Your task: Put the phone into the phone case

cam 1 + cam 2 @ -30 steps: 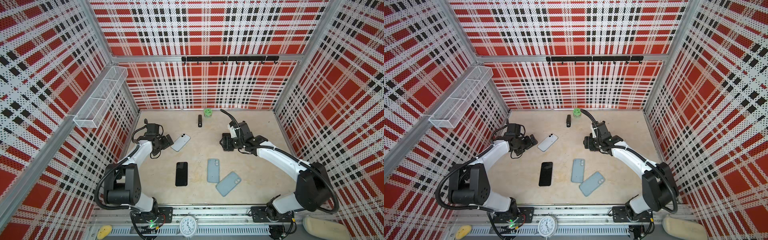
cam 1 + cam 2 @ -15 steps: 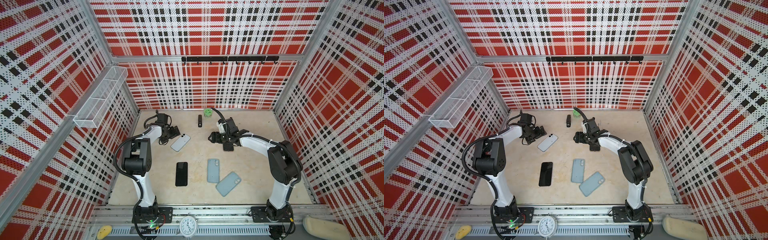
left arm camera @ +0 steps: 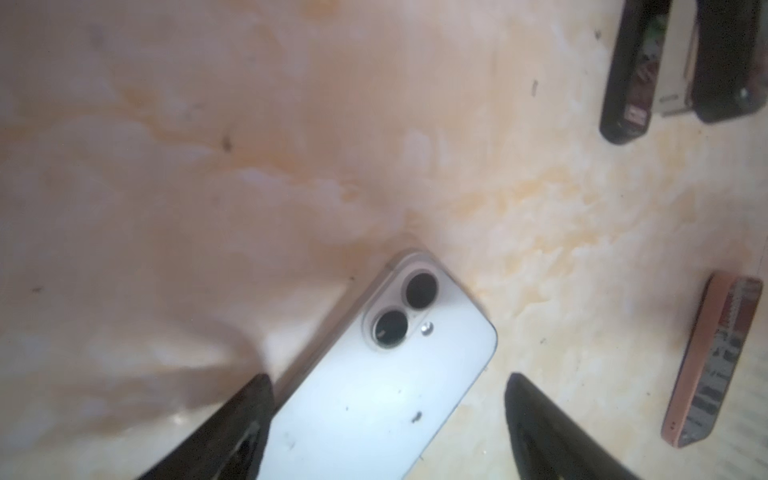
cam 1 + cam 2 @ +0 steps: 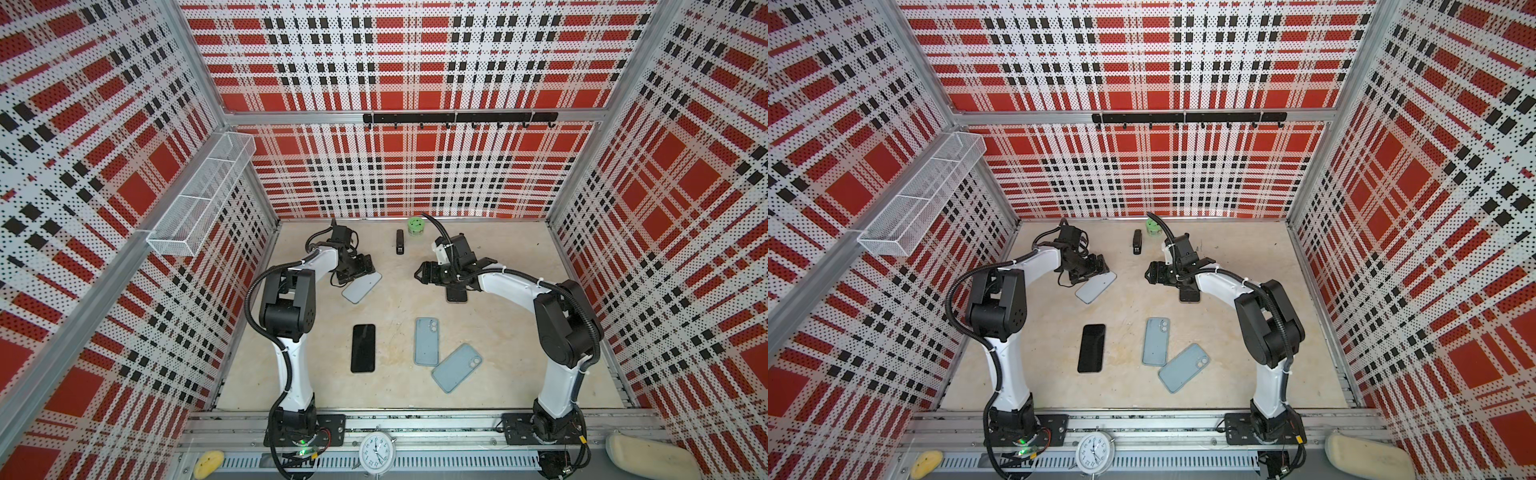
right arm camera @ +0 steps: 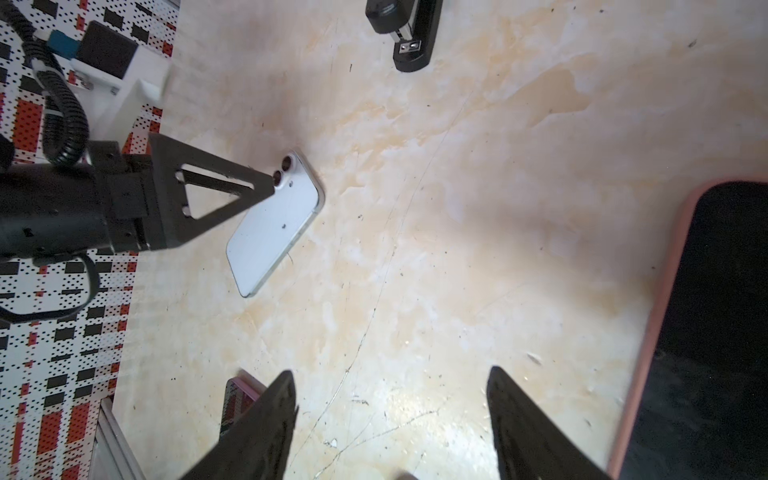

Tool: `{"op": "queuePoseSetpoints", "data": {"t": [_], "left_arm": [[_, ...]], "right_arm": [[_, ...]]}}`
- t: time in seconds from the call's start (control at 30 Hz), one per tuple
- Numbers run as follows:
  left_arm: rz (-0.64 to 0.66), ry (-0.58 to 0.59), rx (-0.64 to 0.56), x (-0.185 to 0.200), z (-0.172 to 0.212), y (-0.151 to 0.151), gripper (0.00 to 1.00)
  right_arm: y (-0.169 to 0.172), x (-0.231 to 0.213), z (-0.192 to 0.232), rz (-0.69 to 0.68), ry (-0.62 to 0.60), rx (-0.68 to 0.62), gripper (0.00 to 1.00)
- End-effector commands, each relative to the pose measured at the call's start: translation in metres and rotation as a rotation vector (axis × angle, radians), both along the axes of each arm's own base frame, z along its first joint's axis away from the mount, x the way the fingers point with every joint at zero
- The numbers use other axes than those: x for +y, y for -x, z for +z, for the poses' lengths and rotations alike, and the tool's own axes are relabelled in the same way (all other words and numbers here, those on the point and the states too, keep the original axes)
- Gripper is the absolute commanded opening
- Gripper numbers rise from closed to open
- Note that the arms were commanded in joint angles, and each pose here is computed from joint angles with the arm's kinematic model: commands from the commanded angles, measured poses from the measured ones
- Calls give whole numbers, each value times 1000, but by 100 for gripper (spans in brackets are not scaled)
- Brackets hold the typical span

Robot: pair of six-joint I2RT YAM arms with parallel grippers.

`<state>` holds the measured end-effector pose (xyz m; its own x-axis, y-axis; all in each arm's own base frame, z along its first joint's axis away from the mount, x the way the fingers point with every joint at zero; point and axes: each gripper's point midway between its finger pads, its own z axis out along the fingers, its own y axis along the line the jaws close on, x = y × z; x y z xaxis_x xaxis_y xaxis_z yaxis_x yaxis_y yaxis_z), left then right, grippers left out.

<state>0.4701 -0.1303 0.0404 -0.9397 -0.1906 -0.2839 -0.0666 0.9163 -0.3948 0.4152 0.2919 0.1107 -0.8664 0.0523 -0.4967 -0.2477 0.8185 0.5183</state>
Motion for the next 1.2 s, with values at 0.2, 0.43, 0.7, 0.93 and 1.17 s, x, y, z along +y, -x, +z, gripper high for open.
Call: {"op": "queuePoseSetpoints", "data": {"t": [0.2,0.43,0.7,0.93,1.17], "left_arm": [[-125,40,44,-48,-11,44,83],[-194,89,-1,-92,2,59,83],[-160,128,-124,-97,50,54,86],[-37,133,-208,-35,107,57,93],[-3,158,-86,0,76,99,99]], "right_arm": [[-7,-8,2,-22,27,-24,74],[-2,-32,-5,-65,49,-5,74],[10,-44,-9,-71,54,15,74],[18,-36,-7,-41,4,37,74],[28,-6,-11,19,-53,81,75]]}}
